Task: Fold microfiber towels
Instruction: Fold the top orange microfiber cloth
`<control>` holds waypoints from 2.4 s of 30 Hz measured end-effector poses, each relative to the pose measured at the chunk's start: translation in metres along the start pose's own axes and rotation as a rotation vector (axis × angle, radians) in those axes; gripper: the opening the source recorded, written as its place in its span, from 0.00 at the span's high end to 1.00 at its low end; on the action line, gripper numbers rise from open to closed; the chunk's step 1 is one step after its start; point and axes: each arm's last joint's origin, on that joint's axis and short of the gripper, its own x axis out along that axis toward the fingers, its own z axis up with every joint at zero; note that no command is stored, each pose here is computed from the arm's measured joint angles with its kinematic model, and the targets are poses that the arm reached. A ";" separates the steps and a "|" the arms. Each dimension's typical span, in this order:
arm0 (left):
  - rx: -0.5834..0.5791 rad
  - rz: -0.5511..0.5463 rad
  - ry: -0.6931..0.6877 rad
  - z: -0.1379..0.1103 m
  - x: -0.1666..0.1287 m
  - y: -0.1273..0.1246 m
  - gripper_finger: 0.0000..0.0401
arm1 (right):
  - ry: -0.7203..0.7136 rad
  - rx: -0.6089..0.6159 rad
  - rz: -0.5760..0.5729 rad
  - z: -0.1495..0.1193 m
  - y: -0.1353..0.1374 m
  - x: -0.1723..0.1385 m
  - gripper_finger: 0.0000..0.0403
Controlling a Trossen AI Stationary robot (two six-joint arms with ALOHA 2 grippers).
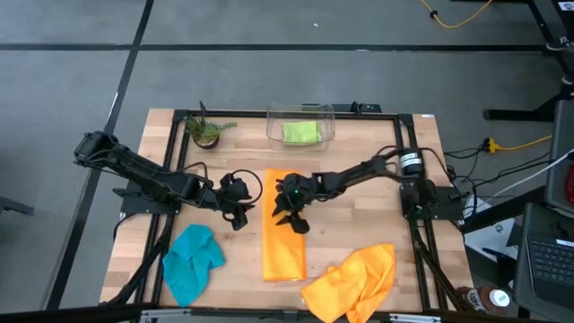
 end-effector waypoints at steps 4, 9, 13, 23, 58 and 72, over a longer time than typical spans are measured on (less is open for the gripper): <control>0.007 -0.017 -0.006 -0.001 -0.001 -0.004 0.64 | 0.094 0.096 -0.131 0.012 0.017 -0.020 0.57; 0.006 -0.059 -0.008 -0.004 -0.005 -0.011 0.64 | 0.161 0.122 -0.213 0.021 0.053 -0.031 0.57; 0.021 -0.169 0.007 -0.007 -0.008 -0.023 0.64 | 0.205 0.104 -0.214 0.018 0.084 -0.025 0.57; 0.072 -0.404 -0.138 -0.018 -0.002 -0.072 0.64 | 0.189 0.059 -0.163 0.015 0.148 -0.014 0.57; 0.427 -0.479 0.082 -0.044 0.034 -0.175 0.53 | 0.157 -0.024 -0.116 -0.015 0.219 0.018 0.36; 0.466 -0.419 0.158 -0.067 0.062 -0.173 0.53 | 0.229 -0.024 -0.134 -0.030 0.216 0.028 0.36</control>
